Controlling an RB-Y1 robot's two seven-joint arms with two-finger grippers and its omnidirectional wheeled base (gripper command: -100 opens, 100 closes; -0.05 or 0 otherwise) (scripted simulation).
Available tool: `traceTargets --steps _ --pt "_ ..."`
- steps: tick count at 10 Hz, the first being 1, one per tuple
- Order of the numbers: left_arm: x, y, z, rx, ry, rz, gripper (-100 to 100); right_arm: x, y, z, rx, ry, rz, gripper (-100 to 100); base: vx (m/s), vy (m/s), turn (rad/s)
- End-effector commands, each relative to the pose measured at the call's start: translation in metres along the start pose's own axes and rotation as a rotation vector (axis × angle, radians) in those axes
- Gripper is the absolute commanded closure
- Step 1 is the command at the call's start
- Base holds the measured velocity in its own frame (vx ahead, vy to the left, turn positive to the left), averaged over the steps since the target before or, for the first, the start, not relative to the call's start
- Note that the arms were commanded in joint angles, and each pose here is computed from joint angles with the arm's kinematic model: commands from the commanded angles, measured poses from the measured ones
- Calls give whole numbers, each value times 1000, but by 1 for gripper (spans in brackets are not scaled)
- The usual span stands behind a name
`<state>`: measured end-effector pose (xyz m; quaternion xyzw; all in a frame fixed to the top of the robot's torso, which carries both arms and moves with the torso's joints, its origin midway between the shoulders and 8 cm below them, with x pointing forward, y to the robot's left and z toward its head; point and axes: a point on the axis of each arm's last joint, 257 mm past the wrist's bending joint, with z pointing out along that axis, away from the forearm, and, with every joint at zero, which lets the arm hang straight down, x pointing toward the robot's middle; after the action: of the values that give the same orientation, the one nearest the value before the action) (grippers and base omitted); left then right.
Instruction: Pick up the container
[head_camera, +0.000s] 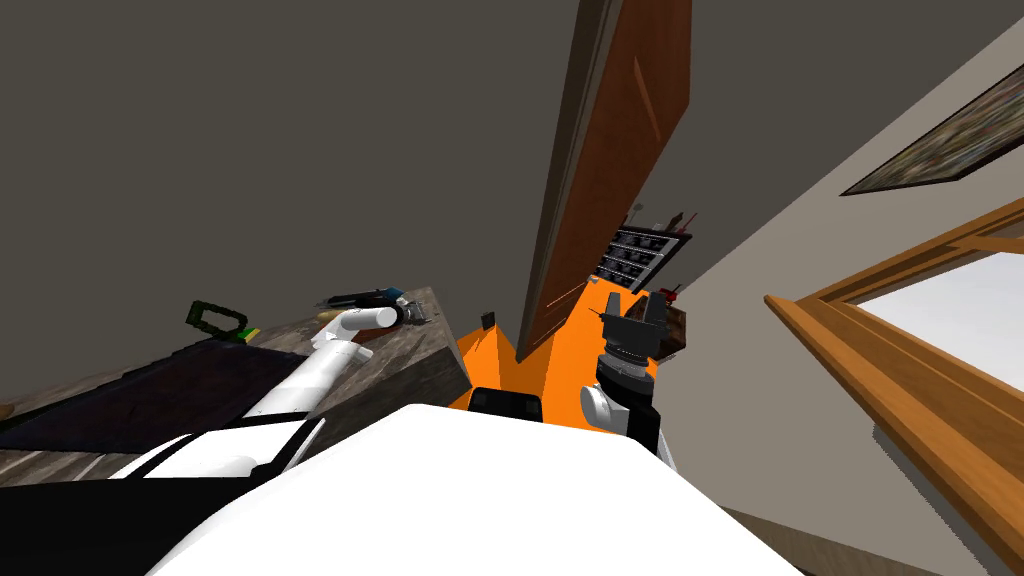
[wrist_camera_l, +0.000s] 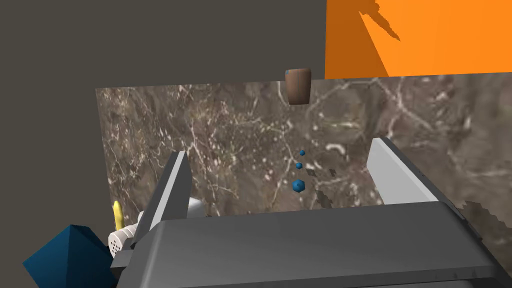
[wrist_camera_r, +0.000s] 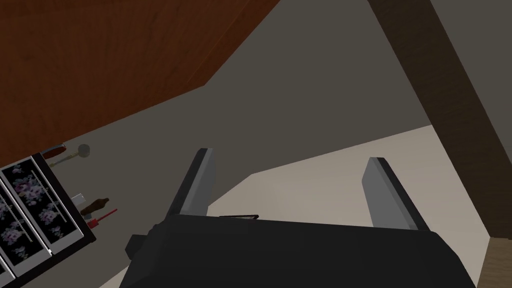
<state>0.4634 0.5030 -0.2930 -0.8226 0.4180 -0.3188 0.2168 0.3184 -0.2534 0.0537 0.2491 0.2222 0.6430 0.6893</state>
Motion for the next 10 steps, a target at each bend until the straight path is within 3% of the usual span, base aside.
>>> traceTargets --steps 1,10 --pt "-12 3 -1 -45 -30 -40 -100 0 0 0 0 0 0 0 15 16 -96" --pt "-62 32 -17 -263 -156 -173 -100 0 0 0 0 0 0 0 16 19 -62"
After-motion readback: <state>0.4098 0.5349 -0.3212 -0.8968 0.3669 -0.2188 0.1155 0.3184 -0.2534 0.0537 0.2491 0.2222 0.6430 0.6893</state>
